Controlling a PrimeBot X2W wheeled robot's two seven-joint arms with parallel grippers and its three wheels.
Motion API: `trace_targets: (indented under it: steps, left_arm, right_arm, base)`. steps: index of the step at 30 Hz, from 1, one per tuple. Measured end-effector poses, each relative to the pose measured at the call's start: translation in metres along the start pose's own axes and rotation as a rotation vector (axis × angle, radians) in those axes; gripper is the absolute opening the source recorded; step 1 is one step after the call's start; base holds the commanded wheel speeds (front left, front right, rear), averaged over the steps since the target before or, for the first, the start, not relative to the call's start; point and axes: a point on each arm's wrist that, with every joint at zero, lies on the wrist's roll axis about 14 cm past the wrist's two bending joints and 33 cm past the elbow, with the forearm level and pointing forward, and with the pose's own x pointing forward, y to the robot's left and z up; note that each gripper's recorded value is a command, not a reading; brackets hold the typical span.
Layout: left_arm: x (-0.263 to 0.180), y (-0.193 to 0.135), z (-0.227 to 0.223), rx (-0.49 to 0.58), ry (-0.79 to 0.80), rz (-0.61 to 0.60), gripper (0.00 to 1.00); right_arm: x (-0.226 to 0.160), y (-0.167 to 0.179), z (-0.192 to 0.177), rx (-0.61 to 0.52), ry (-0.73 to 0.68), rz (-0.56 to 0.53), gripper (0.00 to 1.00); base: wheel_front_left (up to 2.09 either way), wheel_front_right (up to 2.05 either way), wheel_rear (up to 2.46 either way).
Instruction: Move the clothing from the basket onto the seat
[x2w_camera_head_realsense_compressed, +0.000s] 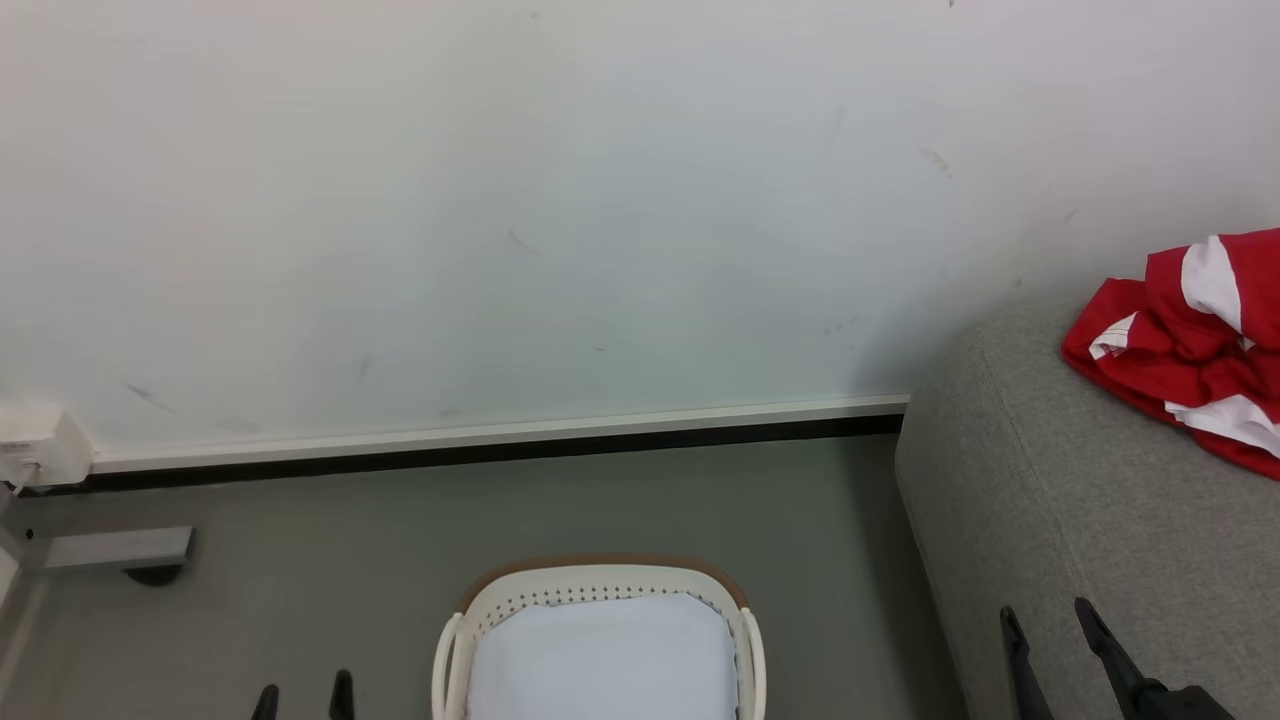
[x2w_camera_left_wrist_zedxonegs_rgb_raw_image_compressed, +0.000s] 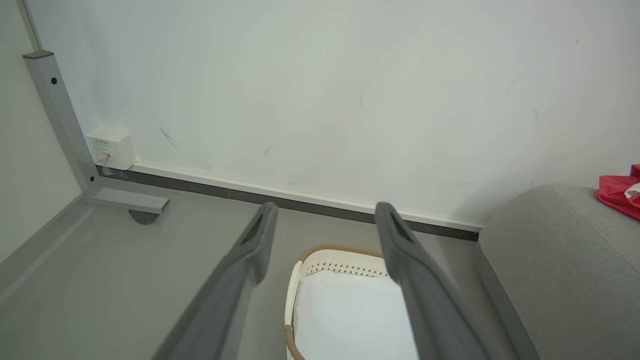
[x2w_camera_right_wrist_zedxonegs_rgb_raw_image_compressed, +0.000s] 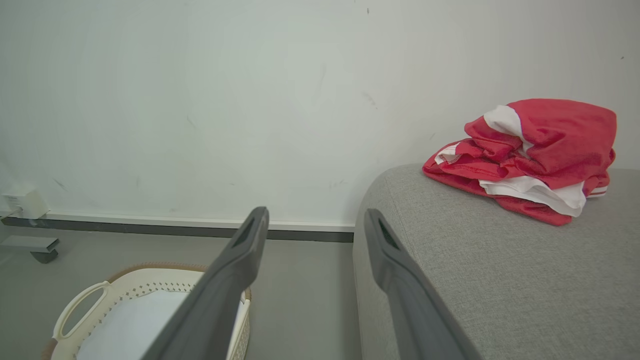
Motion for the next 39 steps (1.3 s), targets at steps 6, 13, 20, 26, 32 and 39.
trace_targets:
  steps: [6, 13, 20, 26, 32, 39]
  left_arm:
    - [0.000, 0.001, 0.000, 0.000, 0.001, 0.004, 1.00]
    - [0.000, 0.001, -0.002, 0.003, 0.006, 0.003, 0.00]
    - [-0.006, 0.004, -0.021, -0.044, 0.072, 0.029, 0.00]
    - [-0.004, 0.007, -0.021, -0.149, 0.081, 0.058, 0.00]
    - [0.001, 0.008, -0.017, -0.249, 0.074, 0.074, 0.00]
    - [0.006, 0.009, -0.014, -0.363, 0.072, 0.089, 0.00]
  right_arm:
    - [0.001, 0.000, -0.004, 0.001, 0.012, 0.001, 1.00]
    - [0.001, 0.000, -0.005, 0.002, 0.017, 0.000, 0.00]
    - [-0.008, -0.002, -0.027, 0.048, 0.092, -0.022, 0.00]
    - [-0.007, -0.008, -0.027, 0.164, 0.097, -0.061, 0.00]
    - [-0.005, -0.013, -0.023, 0.271, 0.086, -0.090, 0.00]
    - [-0.002, -0.016, -0.021, 0.389, 0.083, -0.115, 0.00]
  base:
    - [0.00, 0.00, 0.00]
    - [0.00, 0.00, 0.00]
    - [0.00, 0.00, 0.00]
    - [0.00, 0.00, 0.00]
    - [0.00, 0.00, 0.00]
    - [0.00, 0.00, 0.00]
